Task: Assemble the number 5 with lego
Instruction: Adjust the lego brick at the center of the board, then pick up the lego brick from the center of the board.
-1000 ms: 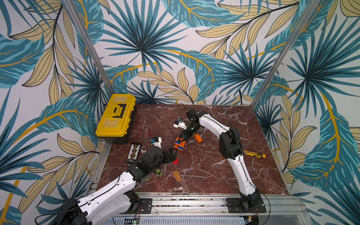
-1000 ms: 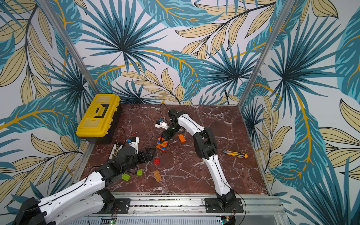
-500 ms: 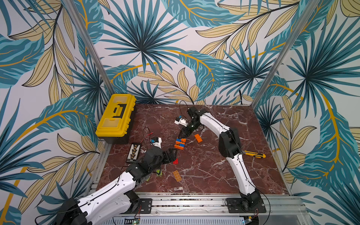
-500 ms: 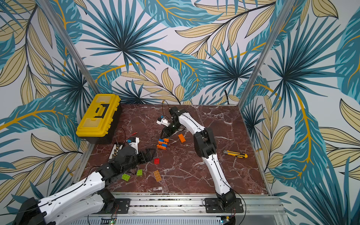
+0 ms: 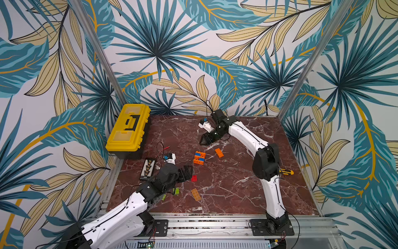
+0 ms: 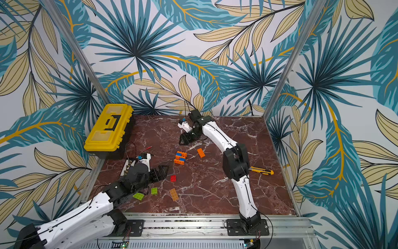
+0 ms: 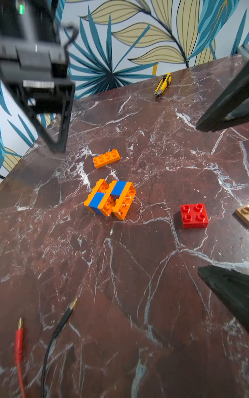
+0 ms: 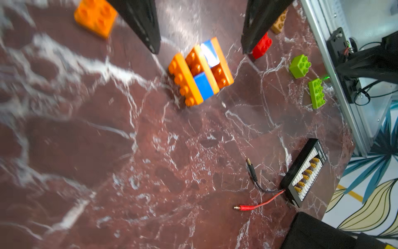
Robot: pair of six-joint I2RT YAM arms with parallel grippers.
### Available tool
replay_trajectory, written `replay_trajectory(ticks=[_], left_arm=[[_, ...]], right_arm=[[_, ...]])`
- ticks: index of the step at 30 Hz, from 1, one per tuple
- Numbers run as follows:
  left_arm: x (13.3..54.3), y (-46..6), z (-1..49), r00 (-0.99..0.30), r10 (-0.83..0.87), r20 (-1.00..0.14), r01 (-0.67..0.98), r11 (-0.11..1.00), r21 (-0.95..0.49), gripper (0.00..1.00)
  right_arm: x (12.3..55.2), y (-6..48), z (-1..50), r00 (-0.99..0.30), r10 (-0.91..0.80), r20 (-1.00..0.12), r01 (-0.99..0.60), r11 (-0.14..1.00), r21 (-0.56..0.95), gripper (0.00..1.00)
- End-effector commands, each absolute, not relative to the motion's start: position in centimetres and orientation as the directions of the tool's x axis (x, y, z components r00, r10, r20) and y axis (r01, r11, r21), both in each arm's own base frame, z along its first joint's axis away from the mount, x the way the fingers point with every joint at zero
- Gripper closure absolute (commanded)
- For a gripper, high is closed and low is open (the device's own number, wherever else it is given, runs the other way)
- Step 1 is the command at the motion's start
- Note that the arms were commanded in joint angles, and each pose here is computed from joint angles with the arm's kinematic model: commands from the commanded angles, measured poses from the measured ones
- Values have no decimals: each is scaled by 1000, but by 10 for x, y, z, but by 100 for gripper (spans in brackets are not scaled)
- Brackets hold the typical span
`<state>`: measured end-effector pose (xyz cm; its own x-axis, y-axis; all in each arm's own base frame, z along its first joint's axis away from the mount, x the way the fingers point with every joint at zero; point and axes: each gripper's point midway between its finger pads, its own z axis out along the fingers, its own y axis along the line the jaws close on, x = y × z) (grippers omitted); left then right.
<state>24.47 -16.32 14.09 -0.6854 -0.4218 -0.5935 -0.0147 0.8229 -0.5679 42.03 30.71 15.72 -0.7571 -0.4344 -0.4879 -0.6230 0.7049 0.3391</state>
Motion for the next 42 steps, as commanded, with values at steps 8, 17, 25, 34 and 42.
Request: replay_trajectory(ticks=[8, 17, 25, 34, 42], left_arm=[[224, -109, 110, -694, -509, -510, -297, 847, -442, 0], [221, -105, 103, -700, -522, -488, -331, 842, -426, 0], [218, -94, 99, -680, -550, -485, -380, 830, -408, 0], [211, -76, 92, -648, -606, -462, -454, 794, -405, 0], [205, -61, 90, -602, -651, -463, -506, 759, -409, 0]], right_arm=[[322, 271, 139, -848, -109, -519, -301, 905, 301, 31], [221, 310, 93, -839, -252, -483, -392, 895, 213, 31], [187, 345, 73, -789, -393, -471, -493, 864, 104, 31], [174, 362, 50, -779, -459, -427, -534, 843, 66, 34], [172, 363, 34, -772, -507, -383, -549, 836, 1, 38]])
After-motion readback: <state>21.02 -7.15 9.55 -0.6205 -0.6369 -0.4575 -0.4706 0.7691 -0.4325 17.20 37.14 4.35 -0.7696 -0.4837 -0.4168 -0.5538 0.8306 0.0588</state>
